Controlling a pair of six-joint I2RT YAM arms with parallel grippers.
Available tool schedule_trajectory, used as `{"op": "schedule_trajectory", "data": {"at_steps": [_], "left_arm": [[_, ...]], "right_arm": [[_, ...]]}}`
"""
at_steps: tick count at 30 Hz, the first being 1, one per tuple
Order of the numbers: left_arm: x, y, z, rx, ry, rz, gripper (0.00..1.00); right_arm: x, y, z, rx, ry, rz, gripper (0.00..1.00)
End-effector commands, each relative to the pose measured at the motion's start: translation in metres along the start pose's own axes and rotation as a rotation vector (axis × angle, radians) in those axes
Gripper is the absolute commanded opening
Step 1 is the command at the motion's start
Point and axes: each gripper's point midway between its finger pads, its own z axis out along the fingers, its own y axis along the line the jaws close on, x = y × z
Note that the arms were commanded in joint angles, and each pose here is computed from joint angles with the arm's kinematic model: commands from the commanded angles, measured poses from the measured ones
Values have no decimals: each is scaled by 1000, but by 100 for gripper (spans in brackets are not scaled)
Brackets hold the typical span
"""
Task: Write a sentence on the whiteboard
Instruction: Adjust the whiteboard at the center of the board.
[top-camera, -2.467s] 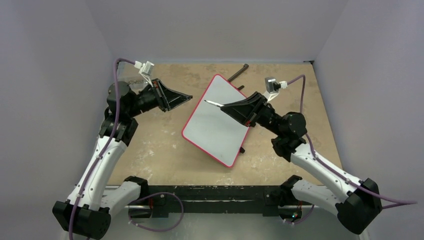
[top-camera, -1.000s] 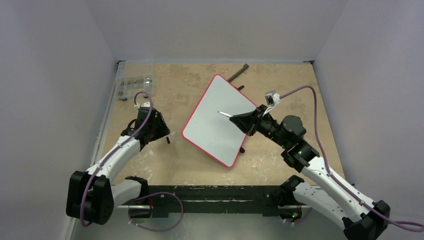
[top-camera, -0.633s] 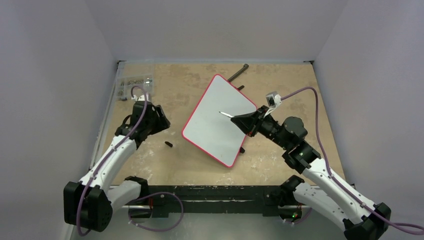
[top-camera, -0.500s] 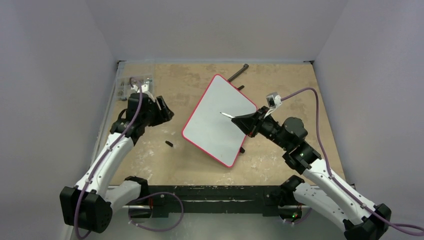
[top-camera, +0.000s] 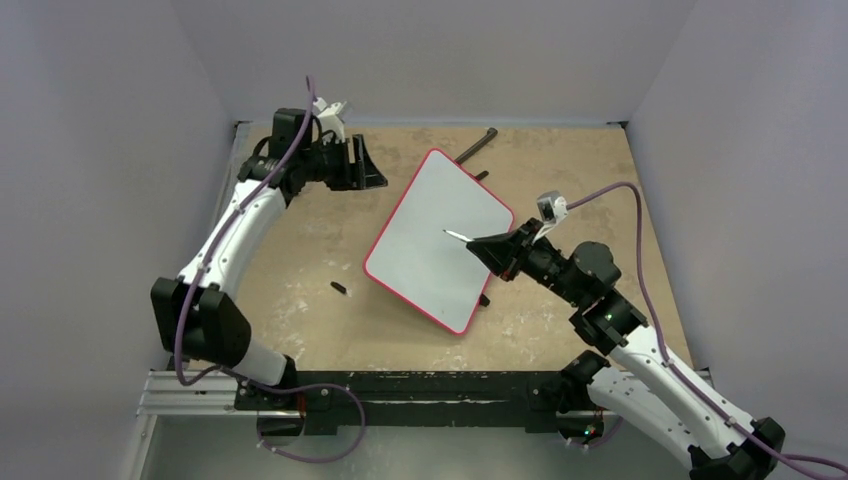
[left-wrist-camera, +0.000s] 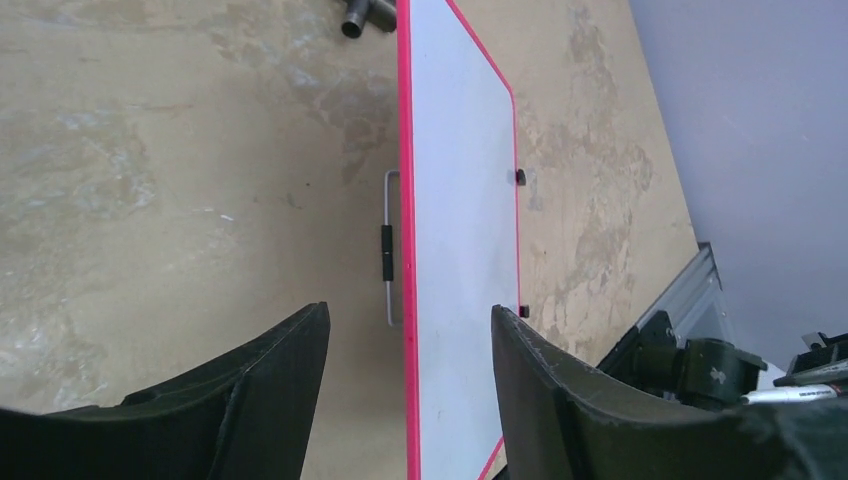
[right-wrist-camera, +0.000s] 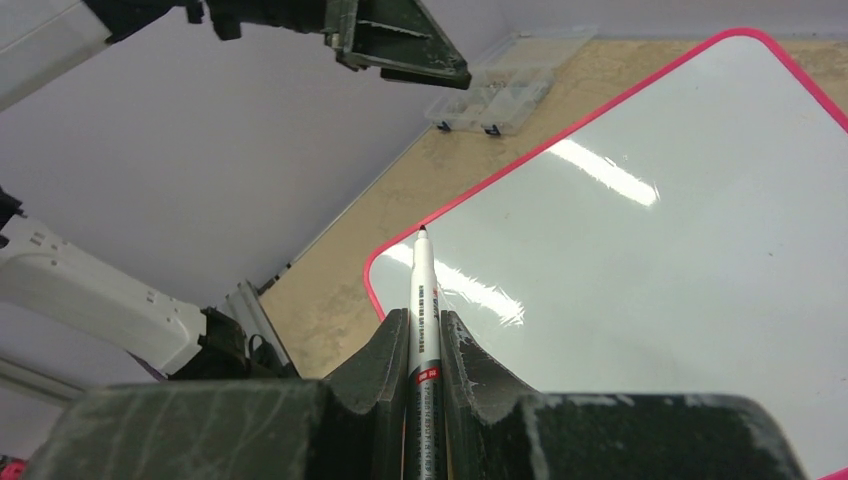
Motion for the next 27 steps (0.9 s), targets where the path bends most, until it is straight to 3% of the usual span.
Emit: {"op": "schedule_trajectory", "data": {"at_steps": [1, 10, 18, 27], "left_arm": [[1, -16, 21, 153, 105, -3, 58], [5, -23, 85, 269, 278, -82, 47], [6, -24, 116, 267, 326, -98, 35], [13, -58, 146, 366, 394, -45, 22]], "right_arm": [[7, 6, -2, -44, 17, 17, 0], [3, 9, -8, -40, 18, -11, 0], [0, 12, -13, -46, 20, -37, 0], [-1, 14, -17, -48, 26, -50, 0]]}}
